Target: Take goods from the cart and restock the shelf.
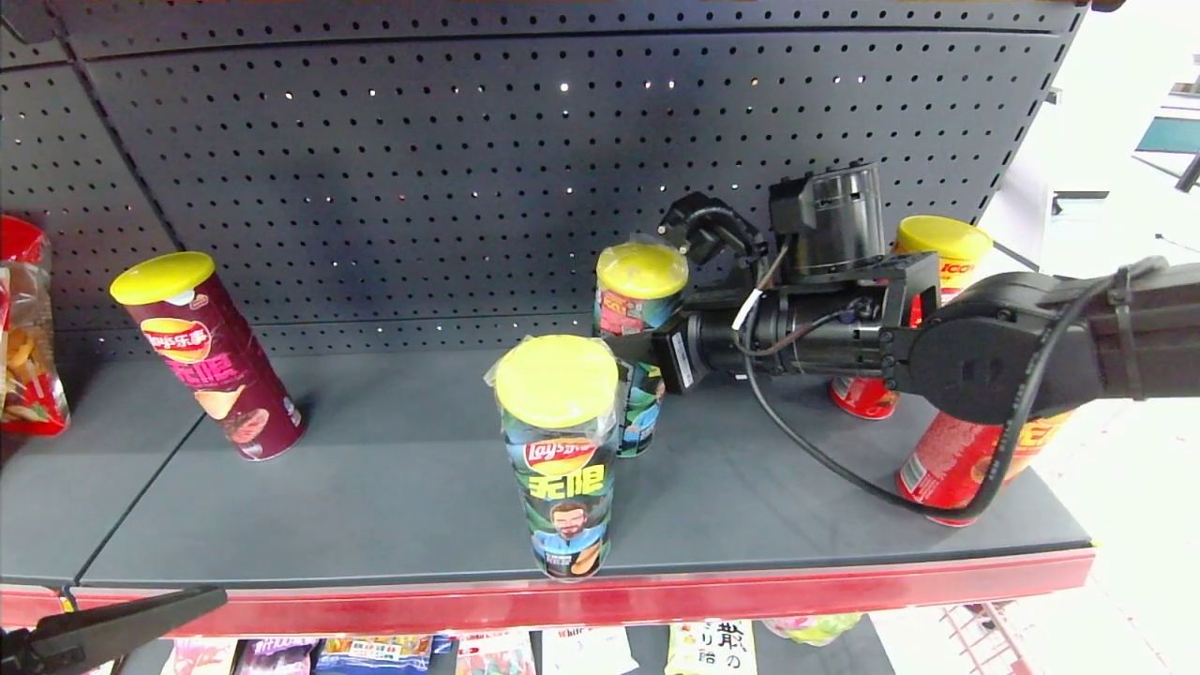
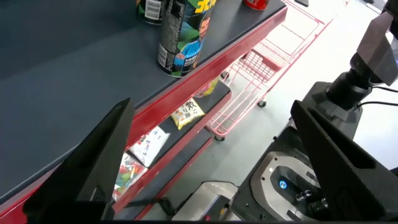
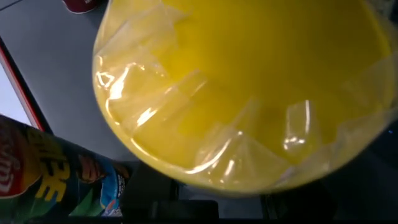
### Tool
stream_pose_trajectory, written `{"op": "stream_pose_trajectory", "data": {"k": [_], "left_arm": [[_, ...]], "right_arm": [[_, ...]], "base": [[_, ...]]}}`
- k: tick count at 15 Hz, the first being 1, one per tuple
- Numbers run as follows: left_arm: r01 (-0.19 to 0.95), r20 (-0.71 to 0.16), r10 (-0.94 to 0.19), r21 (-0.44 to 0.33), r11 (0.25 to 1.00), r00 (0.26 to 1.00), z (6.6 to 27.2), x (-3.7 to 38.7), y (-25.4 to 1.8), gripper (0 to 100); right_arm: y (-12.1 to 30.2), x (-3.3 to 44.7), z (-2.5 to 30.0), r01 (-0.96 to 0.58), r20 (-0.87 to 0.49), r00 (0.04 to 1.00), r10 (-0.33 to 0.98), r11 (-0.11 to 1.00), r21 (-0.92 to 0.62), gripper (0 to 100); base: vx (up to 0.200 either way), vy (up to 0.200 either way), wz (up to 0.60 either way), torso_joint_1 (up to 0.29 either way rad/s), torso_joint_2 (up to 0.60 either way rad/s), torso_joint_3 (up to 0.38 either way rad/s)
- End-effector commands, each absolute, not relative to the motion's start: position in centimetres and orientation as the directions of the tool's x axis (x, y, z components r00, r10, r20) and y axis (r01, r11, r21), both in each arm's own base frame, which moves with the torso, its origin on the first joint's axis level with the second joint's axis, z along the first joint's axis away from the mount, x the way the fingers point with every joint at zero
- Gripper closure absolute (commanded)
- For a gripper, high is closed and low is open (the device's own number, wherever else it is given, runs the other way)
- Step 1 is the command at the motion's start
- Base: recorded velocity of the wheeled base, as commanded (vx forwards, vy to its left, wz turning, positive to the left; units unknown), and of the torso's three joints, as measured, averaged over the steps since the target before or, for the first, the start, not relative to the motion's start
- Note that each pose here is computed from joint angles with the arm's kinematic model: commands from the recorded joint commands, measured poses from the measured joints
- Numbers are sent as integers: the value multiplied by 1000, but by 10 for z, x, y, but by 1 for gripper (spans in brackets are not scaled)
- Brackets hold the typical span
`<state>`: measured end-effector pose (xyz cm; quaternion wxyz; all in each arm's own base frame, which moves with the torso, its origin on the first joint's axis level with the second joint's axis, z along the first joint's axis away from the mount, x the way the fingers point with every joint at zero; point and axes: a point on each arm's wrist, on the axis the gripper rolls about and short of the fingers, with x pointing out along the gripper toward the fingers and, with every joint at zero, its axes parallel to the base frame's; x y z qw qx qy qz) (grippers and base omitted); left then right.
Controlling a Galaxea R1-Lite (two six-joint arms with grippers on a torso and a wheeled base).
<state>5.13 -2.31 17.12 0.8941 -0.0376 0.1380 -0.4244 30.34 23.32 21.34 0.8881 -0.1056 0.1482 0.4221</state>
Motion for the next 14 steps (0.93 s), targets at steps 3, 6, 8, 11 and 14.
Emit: {"op": "stream_pose_trajectory", "data": {"k": [3,6,8,11,14], "left_arm": [[748,-215,-769,-184,637,602,172,52,-23,0],[749,-214,-769,-183,637,602,172,51,-23,0],[748,-215,-769,-184,637,602,171,51,-23,0],[749,-213,-769,-182,637,603,172,51,-23,0],[749,-212,-769,-181,637,603,172,51,-23,0]], "right_arm": [[241,312,215,-781,-337,604,722,621,-67,100],[245,317,217,-774,-327,615,717,628,-81,100],[246,318,215,-772,-331,619,712,630,-87,100],[248,319,211,-770,-341,623,704,628,-111,100],[251,318,213,-772,-333,622,709,625,-112,100]], "base": [[0,0,0,0,0,0],[0,0,0,0,0,0],[0,0,0,0,0,0],[0,0,0,0,0,0],[0,0,0,0,0,0]]}}
